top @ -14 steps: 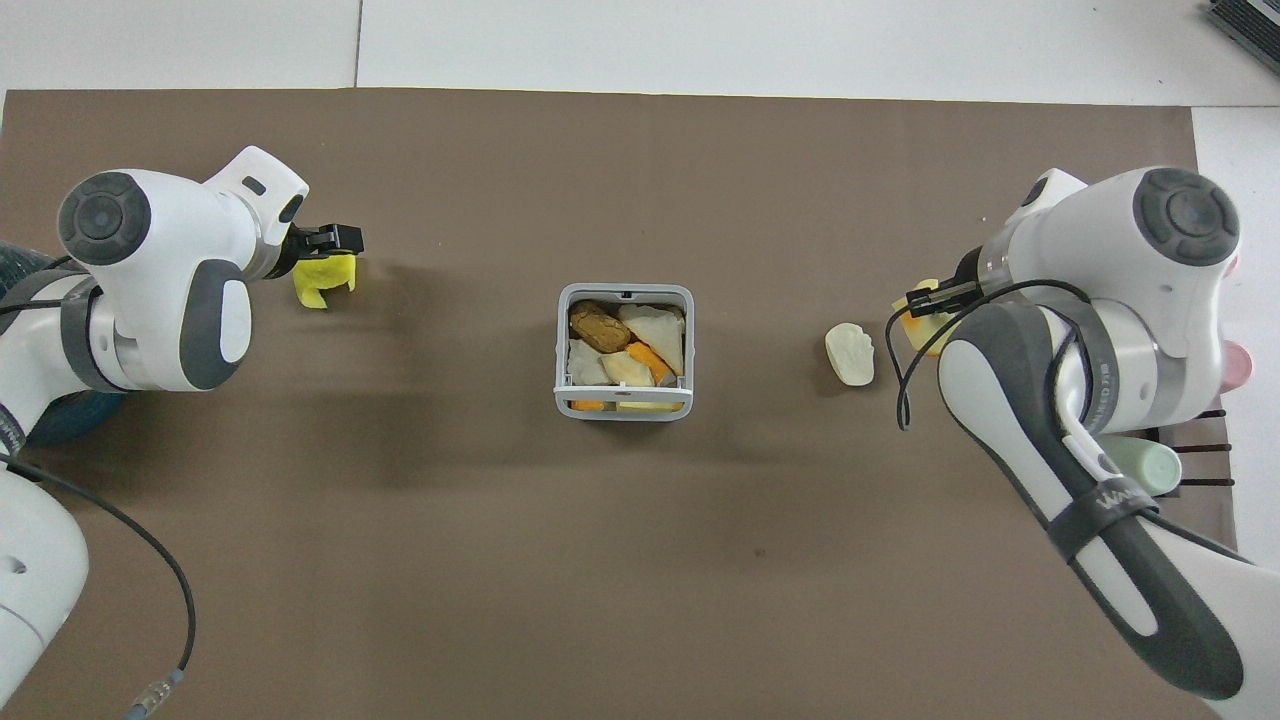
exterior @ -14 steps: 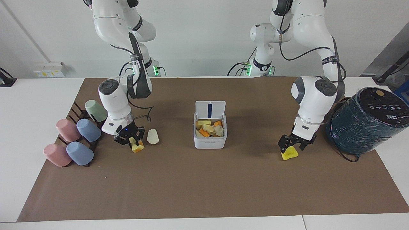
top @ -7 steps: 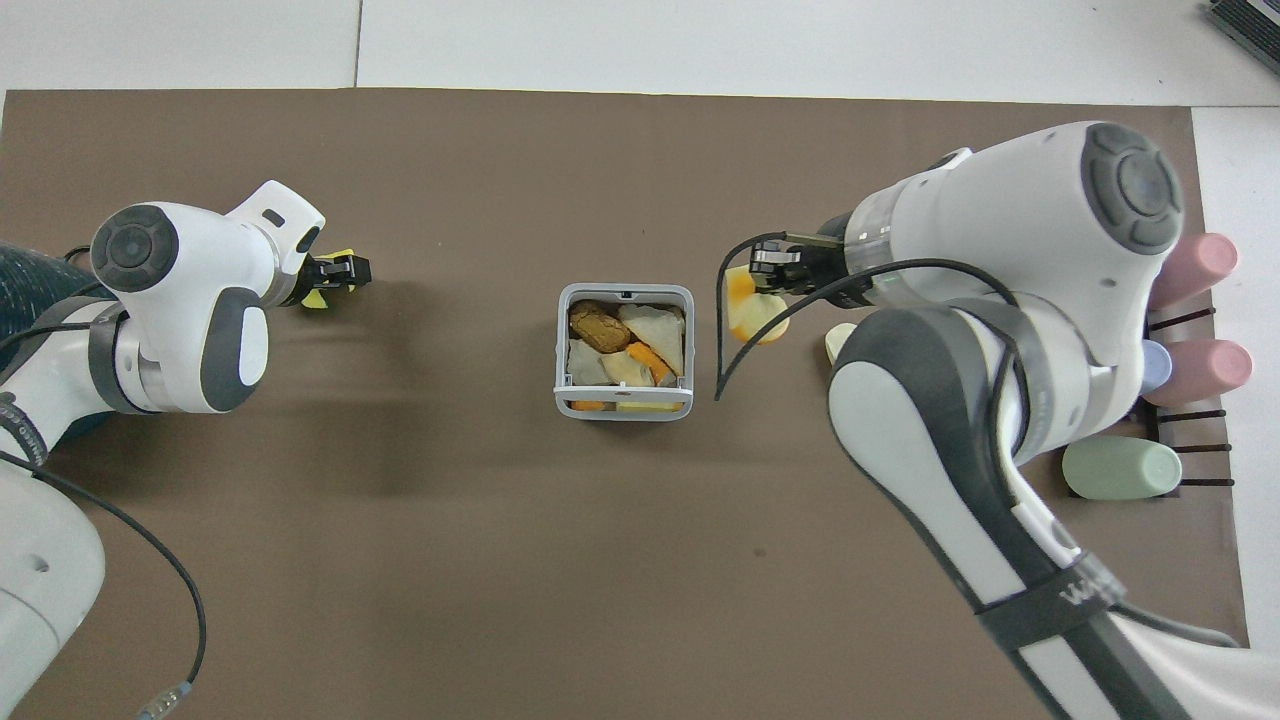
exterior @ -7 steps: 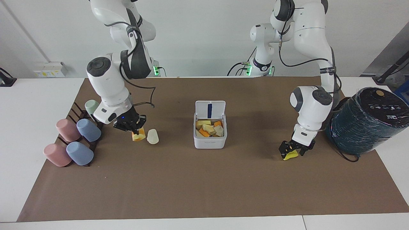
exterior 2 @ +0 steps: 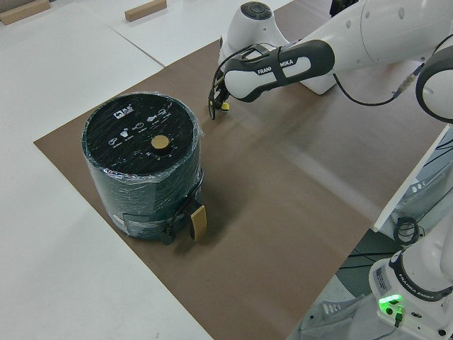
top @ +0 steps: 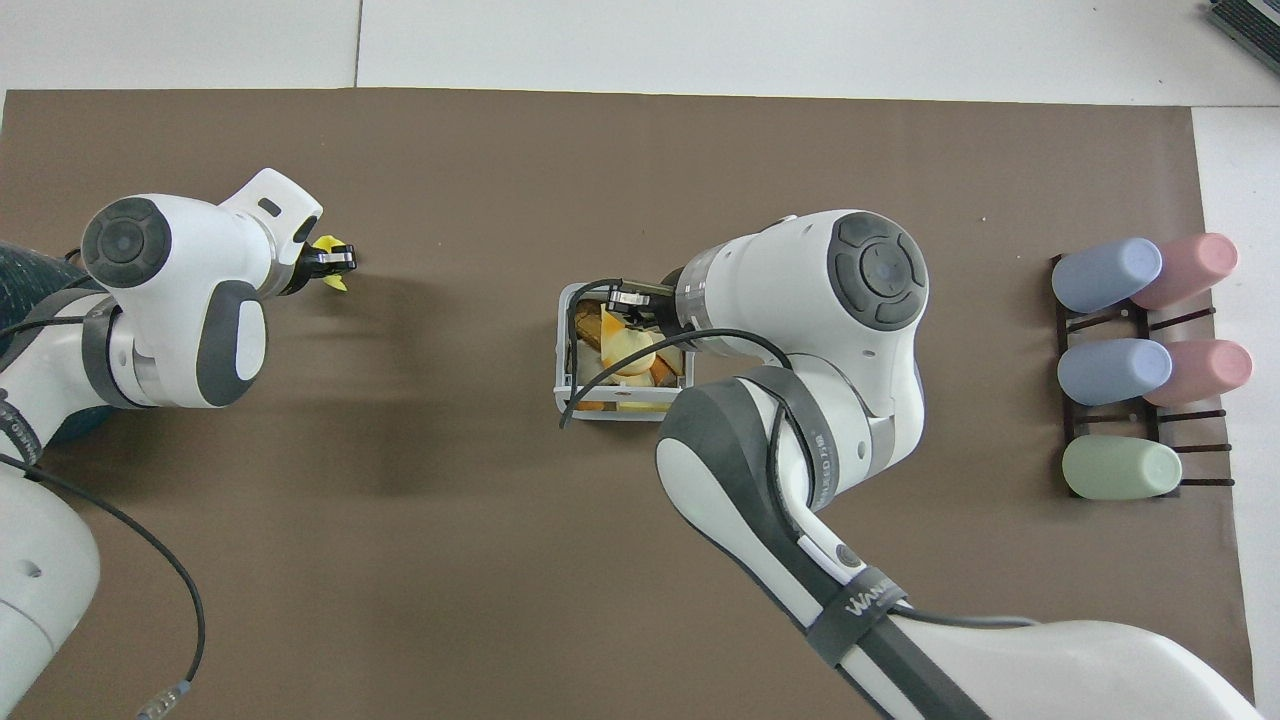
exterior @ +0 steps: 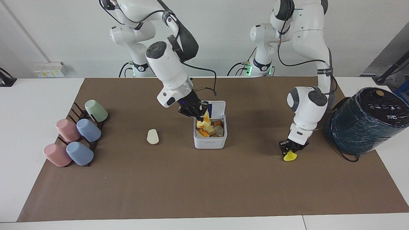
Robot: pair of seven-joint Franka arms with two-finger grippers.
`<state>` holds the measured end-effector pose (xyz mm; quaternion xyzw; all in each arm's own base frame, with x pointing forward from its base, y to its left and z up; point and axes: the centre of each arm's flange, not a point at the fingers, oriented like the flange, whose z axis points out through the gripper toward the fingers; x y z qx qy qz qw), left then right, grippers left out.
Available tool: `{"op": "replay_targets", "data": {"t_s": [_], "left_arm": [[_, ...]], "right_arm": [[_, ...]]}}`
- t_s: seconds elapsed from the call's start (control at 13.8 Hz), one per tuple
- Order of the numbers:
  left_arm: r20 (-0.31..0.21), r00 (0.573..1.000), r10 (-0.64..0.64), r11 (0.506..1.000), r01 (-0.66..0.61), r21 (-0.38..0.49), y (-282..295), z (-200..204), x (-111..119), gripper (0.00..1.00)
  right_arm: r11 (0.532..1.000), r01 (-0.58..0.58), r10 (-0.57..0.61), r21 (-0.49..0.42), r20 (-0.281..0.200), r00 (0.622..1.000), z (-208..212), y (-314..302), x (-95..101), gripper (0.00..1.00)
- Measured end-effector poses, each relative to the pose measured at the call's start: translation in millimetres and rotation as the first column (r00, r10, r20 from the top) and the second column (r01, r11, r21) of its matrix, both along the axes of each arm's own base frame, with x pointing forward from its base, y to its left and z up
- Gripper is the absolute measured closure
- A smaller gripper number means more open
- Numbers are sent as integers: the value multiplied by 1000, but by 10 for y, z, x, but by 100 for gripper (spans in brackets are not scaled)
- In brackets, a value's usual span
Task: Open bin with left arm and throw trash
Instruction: 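Carry the yellow sponge over the bin with the right gripper and release, then withdraw the right gripper while the left gripper carries the clip toward the bin, then release the clip into the bin with the left gripper while the right gripper reaches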
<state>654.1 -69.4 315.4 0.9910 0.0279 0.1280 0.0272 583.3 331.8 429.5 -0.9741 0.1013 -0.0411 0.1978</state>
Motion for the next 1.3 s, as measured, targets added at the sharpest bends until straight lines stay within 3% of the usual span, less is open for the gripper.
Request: {"op": "replay_targets", "data": {"t_s": [0.07, 0.14, 0.43, 0.72, 0.94, 1.08, 1.3], "left_arm": [[16, 1000, -1, 1000, 1, -2, -13, 78, 46, 90], [26, 1000, -5, 1000, 6, -4, -45, 143, 81, 90], [1, 999, -37, 999, 37, -5, -262, 377, 163, 93], [-28, 999, -21, 999, 20, -30, -888, 709, 155, 93], [-20, 999, 38, 996, -40, -84, -1627, 900, -10, 93], [-17, 998, 58, 991, -59, -123, -2009, 1026, -140, 93], [-18, 999, 39, 985, -41, -166, -2438, 1170, -326, 93]], "right_arm": [[1000, 3, -4, -5, -8, 1000, -57, -22, 7, 94], [1000, 5, -5, -7, -13, 1000, -84, -36, 4, 87], [1000, 4, -4, -7, -13, 1000, -86, -30, -5, 43], [1000, 3, -3, -6, 6, 1000, 19, -41, -4, 1], [992, -9, 17, -122, 68, 998, 231, -534, 152, 0], [976, -79, 99, -202, 88, 991, 195, -1104, 311, 0], [914, -293, 317, -281, 42, 948, -244, -1949, 317, 0]]}}
